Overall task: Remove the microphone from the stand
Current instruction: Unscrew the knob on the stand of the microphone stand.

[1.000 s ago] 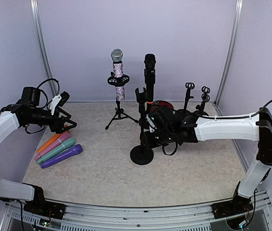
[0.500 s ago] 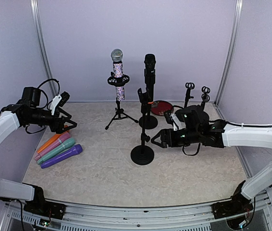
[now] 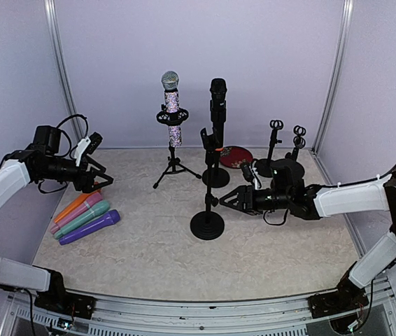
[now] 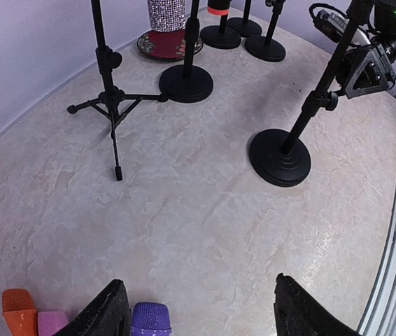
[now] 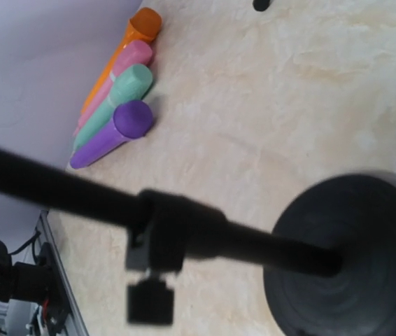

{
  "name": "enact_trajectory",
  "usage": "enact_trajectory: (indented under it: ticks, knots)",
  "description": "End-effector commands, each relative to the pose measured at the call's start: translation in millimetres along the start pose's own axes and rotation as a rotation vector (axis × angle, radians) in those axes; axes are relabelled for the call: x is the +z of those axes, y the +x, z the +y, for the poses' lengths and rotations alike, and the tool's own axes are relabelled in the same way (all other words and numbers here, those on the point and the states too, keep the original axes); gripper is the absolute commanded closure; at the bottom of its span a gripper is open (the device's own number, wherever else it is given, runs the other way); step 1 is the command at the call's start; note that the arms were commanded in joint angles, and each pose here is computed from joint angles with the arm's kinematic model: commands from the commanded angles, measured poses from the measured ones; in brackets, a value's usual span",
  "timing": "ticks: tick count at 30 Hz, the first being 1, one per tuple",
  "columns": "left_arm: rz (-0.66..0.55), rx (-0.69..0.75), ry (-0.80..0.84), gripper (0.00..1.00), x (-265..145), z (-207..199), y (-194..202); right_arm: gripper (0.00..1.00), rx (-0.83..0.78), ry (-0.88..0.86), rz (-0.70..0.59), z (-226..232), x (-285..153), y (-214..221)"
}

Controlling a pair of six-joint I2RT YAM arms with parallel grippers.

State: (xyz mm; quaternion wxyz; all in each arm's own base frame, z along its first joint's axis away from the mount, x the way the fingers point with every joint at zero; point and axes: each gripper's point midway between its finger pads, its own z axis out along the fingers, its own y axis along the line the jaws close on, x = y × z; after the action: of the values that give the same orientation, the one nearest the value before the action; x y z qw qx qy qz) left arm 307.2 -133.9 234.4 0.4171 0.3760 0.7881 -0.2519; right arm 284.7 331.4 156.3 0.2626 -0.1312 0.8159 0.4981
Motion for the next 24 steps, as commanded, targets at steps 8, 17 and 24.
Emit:
enact_trajectory:
  ticks: [8,17,24]
  knots:
    - [-0.007,-0.011,0.017,0.33,-3,1,-13,0.55,-0.061,-0.14,-0.058,33,24,-18]
    - [0.003,-0.017,0.019,0.34,-1,2,-10,0.74,-0.091,-0.021,-0.057,27,34,-14]
    - [0.005,-0.007,0.013,0.34,-3,0,-10,0.85,-0.123,0.069,-0.046,18,36,-10]
